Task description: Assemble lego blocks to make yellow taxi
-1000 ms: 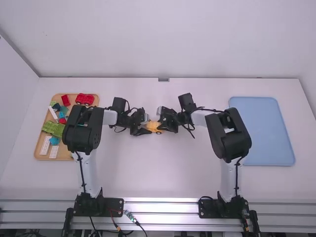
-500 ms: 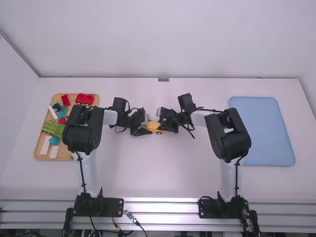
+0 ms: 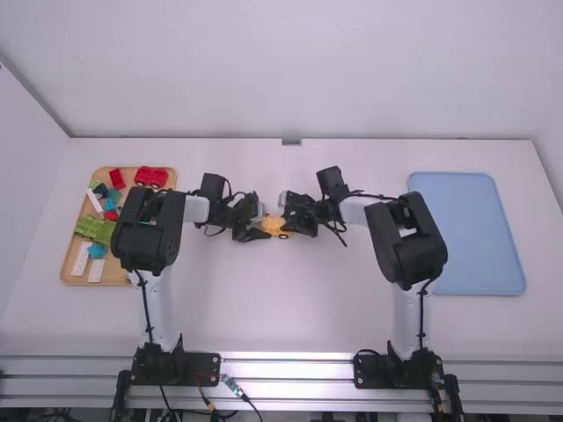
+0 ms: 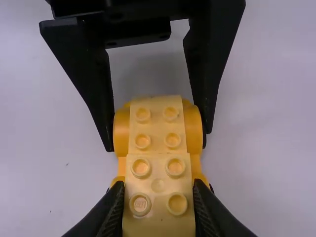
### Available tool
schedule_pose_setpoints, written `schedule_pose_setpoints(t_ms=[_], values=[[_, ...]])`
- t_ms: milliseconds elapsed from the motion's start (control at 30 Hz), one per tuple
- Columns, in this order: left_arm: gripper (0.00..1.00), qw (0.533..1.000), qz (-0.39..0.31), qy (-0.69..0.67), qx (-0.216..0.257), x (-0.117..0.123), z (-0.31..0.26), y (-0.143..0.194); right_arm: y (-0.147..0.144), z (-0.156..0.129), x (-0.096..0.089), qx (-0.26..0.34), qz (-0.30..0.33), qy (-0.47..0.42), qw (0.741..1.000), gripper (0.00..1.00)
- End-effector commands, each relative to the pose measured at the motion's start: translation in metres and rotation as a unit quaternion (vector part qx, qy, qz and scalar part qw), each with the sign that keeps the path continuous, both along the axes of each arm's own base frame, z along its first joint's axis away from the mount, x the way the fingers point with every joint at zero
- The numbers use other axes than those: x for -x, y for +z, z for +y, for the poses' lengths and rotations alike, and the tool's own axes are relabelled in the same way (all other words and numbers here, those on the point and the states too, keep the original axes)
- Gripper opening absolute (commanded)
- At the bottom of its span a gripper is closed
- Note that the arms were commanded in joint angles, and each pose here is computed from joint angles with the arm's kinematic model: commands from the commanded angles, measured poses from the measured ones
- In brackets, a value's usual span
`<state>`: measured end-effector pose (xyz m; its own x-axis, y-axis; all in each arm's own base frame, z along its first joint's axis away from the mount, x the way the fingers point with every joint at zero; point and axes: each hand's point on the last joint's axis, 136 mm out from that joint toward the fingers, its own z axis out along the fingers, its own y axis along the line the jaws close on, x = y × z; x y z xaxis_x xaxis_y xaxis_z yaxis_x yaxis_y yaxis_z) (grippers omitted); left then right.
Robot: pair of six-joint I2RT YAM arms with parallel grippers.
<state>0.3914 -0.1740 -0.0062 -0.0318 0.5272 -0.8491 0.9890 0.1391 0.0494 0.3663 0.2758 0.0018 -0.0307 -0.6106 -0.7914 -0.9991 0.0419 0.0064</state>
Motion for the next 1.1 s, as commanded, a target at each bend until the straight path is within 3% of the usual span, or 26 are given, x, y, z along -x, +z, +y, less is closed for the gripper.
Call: schedule_pose_setpoints(t_ms=[0,100,300,400,833,1067], values=[[0.57,1.000,0.024,-0.008,0.008,0.010,-0.006,-0.007,-0.018,-0.008,0.000,0.040,0.006,-0.017,0.999,0.39],[0.56,1.000,0.023,-0.008,0.008,0.010,-0.006,-0.007,-0.018,-0.005,0.002,0.040,0.006,-0.015,0.999,0.57],[0.56,1.000,0.024,-0.008,0.008,0.010,-0.006,-0.007,-0.018,-0.006,0.001,0.040,0.006,-0.016,0.999,0.74],[0.56,1.000,0.024,-0.008,0.008,0.010,-0.006,-0.007,-0.015,-0.004,0.002,0.034,0.006,-0.012,0.999,0.99],[0.56,1.000,0.025,-0.007,0.009,0.010,-0.006,-0.007,0.032,-0.006,0.009,0.026,-0.032,0.016,0.999,0.99],[0.56,0.999,0.031,-0.001,0.010,0.009,-0.006,-0.007,0.047,-0.013,0.003,0.019,-0.048,0.007,0.999,1.00]])
